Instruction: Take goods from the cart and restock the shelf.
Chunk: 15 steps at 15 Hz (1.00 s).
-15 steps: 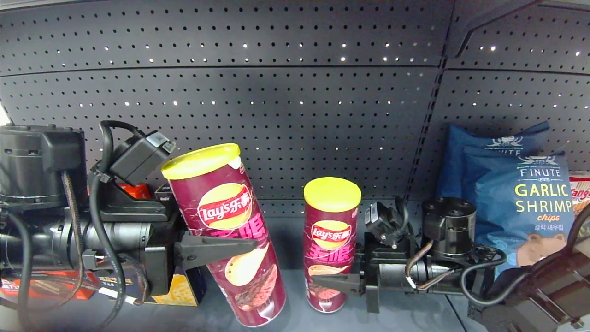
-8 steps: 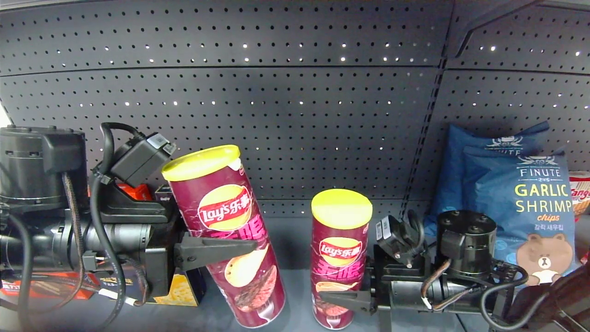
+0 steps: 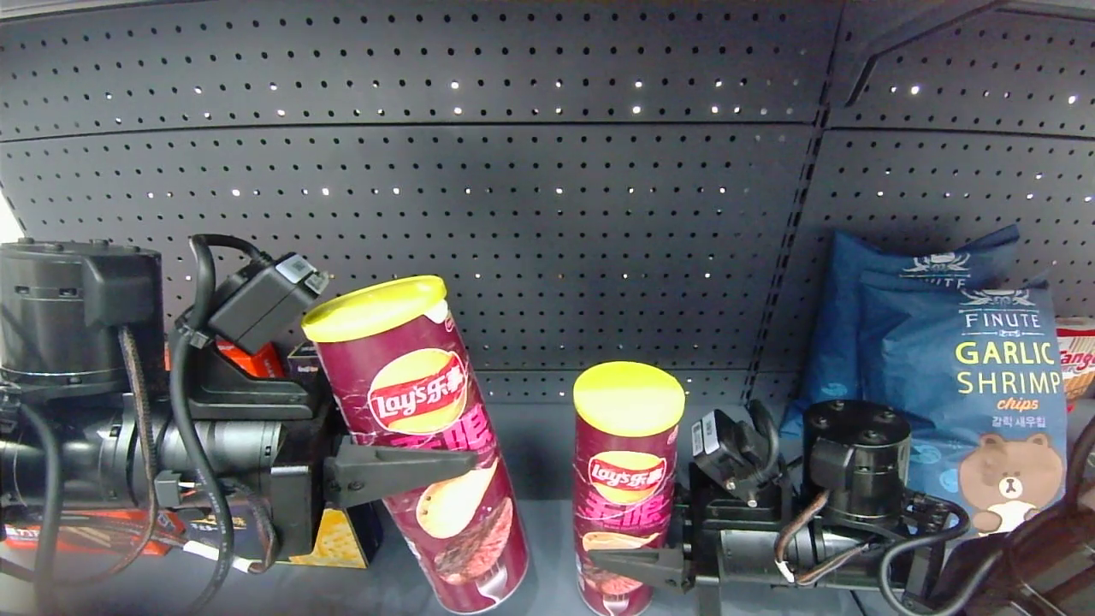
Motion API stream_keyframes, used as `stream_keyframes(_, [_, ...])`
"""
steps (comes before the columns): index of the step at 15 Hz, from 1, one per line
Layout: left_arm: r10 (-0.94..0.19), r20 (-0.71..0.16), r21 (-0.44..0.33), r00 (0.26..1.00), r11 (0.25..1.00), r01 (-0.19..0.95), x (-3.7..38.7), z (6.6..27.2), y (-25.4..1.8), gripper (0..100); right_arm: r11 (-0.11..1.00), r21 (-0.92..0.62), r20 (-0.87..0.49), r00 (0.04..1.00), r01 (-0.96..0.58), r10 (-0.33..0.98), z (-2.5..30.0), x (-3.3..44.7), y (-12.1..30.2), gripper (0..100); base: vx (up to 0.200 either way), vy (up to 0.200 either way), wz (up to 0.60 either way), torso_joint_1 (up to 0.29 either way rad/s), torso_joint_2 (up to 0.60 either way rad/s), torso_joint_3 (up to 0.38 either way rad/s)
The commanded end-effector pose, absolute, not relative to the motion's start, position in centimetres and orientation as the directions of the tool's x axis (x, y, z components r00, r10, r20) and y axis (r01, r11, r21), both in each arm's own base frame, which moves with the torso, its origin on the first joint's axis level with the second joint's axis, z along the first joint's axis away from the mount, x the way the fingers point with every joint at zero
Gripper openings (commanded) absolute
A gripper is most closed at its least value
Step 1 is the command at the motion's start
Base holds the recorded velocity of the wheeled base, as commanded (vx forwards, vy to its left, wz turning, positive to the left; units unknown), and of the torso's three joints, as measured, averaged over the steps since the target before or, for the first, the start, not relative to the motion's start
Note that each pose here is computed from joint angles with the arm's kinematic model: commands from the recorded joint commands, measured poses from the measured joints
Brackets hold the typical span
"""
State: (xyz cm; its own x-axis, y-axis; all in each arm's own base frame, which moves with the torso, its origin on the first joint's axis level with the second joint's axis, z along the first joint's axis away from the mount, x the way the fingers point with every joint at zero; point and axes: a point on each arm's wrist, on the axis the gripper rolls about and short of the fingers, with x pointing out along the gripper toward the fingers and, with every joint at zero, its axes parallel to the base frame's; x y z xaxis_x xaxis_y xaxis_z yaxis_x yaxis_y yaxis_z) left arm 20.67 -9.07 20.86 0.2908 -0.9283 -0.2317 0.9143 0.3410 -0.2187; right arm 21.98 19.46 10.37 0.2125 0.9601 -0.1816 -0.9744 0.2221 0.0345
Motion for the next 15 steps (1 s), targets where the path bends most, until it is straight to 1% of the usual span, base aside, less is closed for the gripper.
stream_keyframes(1, [-0.928,-0.232,-0.219,0.290,0.341,0.914,20.7,20.8,-9.1,0,0.222,0.045,-0.194,0.209,-0.974,0.958,9.8,22.2,19.7,0,0.000,0.000,0.00,0.000,0.00,0.000])
stream_keyframes(4, [-0.928,-0.232,-0.218,0.290,0.341,0.915,20.7,20.8,-9.1,0,0.223,0.048,-0.200,0.210,-0.974,0.957,9.3,22.4,19.7,0,0.000,0.000,0.00,0.000,0.00,0.000])
stream_keyframes(5, [-0.928,-0.232,-0.219,0.290,0.341,0.914,20.7,20.8,-9.1,0,0.223,0.046,-0.197,0.210,-0.974,0.958,9.3,22.3,19.7,100,0.000,0.000,0.00,0.000,0.00,0.000])
stream_keyframes(12, [-0.928,-0.237,-0.225,0.287,0.340,0.913,20.5,20.6,-9.0,0,0.228,0.034,-0.185,0.218,-0.973,0.958,10.0,21.7,19.0,100,0.000,0.000,0.00,0.000,0.00,0.000])
stream_keyframes(14, [-0.927,-0.245,-0.236,0.284,0.341,0.910,20.3,20.2,-8.9,0,0.263,0.027,-0.178,0.255,-0.964,0.950,10.6,21.4,17.4,100,0.000,0.000,0.00,0.000,0.00,0.000])
stream_keyframes(15, [-0.928,-0.241,-0.231,0.285,0.340,0.911,20.1,20.3,-8.9,0,0.277,0.025,-0.176,0.268,-0.961,0.947,10.7,21.3,16.9,100,0.000,0.000,0.00,0.000,0.00,0.000])
